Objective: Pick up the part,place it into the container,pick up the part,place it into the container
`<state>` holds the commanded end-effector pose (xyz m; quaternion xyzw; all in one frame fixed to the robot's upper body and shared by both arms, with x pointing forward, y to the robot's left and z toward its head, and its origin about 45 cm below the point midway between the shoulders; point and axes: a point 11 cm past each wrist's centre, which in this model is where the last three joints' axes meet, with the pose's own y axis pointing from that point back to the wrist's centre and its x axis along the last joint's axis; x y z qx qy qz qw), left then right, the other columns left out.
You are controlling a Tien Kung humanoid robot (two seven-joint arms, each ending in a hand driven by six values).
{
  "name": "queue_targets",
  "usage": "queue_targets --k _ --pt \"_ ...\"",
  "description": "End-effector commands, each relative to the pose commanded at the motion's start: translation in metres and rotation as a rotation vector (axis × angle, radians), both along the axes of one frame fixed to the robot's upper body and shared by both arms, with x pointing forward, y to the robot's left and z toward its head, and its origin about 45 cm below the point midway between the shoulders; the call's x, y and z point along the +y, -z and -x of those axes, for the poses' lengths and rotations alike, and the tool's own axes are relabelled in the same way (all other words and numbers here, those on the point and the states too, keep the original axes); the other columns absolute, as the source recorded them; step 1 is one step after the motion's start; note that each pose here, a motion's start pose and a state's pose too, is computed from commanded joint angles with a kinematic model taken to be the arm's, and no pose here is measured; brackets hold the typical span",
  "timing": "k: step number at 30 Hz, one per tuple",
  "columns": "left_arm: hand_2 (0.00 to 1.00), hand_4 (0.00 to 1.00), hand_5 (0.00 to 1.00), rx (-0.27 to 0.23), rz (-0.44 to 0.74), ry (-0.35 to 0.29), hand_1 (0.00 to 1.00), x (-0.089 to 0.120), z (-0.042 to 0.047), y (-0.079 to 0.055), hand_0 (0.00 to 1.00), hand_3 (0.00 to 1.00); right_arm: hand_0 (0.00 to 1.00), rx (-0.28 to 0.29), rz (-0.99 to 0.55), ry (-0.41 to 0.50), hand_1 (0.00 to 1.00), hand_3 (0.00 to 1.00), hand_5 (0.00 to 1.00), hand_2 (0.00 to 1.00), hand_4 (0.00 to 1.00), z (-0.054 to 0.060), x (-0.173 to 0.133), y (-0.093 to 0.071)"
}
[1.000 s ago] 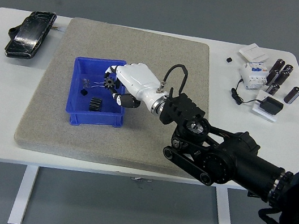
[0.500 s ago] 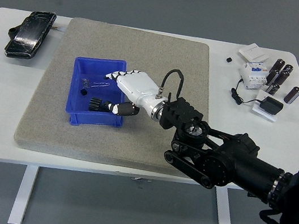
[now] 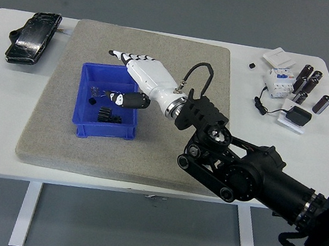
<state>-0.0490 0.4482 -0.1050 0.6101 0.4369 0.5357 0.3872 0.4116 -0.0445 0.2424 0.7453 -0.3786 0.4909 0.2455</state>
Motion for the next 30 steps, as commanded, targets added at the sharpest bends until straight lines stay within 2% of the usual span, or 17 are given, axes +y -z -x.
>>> queue_targets --k 3,4,6,15,20,24,30 --pt "0.647 0.693 0.413 0.002 0.002 -0.005 0.666 -0.001 0.0020 0.000 0.667 0.592 0.882 -0.009 -0.063 0.044 0.849 0.897 0.474 0.877 0.751 -0.004 -0.019 -0.010" --pt "0.642 0.681 0.404 0.003 0.003 -0.006 0.666 -0.002 0.0027 0.001 0.667 0.591 0.856 -0.009 -0.087 0.063 0.810 0.857 0.473 0.842 0.749 -0.005 -0.028 -0.012" --pt "0.642 0.681 0.404 0.004 0.004 -0.008 0.666 -0.002 0.0038 0.001 0.667 0.591 0.856 -0.005 -0.131 0.097 0.810 0.857 0.473 0.842 0.749 -0.006 -0.043 -0.015" --pt "0.642 0.679 0.403 0.011 0.012 -0.013 0.666 -0.007 0.0095 0.002 0.666 0.591 0.851 0.025 -0.345 0.255 0.802 0.854 0.472 0.831 0.744 -0.005 -0.112 -0.015" --pt "0.642 0.678 0.406 0.016 0.014 -0.015 0.665 -0.008 0.0126 0.002 0.666 0.593 0.837 0.051 -0.454 0.334 0.790 0.836 0.469 0.821 0.742 0.000 -0.148 -0.005" --pt "0.642 0.677 0.405 0.015 0.017 -0.011 0.665 -0.009 0.0118 0.003 0.666 0.596 0.838 0.070 -0.543 0.373 0.785 0.830 0.464 0.812 0.739 0.007 -0.168 0.002" --pt "0.642 0.677 0.405 0.013 0.011 -0.011 0.665 -0.005 0.0107 0.001 0.666 0.595 0.838 0.117 -0.630 0.413 0.789 0.842 0.469 0.810 0.752 0.025 -0.196 0.019"
